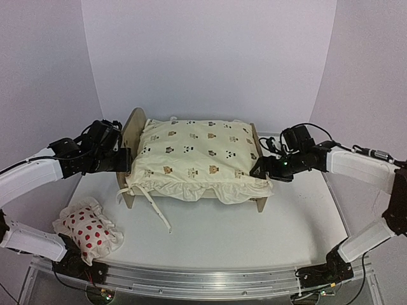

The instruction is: Set up the pet bed

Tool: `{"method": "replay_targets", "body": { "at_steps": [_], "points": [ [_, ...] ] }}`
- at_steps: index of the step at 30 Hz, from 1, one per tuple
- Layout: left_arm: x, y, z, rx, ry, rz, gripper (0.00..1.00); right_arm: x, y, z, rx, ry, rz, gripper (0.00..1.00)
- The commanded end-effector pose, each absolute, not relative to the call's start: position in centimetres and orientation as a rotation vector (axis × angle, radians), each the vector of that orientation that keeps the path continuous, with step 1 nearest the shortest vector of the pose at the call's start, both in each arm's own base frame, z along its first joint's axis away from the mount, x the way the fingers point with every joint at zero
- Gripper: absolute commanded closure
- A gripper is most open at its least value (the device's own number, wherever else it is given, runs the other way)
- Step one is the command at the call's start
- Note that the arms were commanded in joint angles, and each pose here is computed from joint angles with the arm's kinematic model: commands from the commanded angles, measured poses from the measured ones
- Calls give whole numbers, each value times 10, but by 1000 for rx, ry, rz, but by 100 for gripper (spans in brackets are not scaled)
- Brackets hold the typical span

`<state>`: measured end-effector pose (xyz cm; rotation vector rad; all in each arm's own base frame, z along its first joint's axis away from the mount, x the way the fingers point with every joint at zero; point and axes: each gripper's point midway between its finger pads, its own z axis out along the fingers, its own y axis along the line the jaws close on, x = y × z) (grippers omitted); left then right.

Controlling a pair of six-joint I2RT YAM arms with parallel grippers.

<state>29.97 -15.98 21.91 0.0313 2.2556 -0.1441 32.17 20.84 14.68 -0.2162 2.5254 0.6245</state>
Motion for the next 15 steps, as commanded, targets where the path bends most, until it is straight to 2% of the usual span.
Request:
{"method": "replay_targets", "body": {
  "at_steps": [1, 8, 15],
  "points": [
    [303, -170, 243, 34, 2198, -226, 39, 305, 175, 163, -296, 2406, 431, 5],
    [313, -179, 228, 53, 2224, -207, 38, 288, 134, 143, -235, 2361, 243, 4],
    [320, -184, 231, 53, 2211, -209, 41, 290, 144, 121, -341, 2283, 280, 16]
  ]
}}
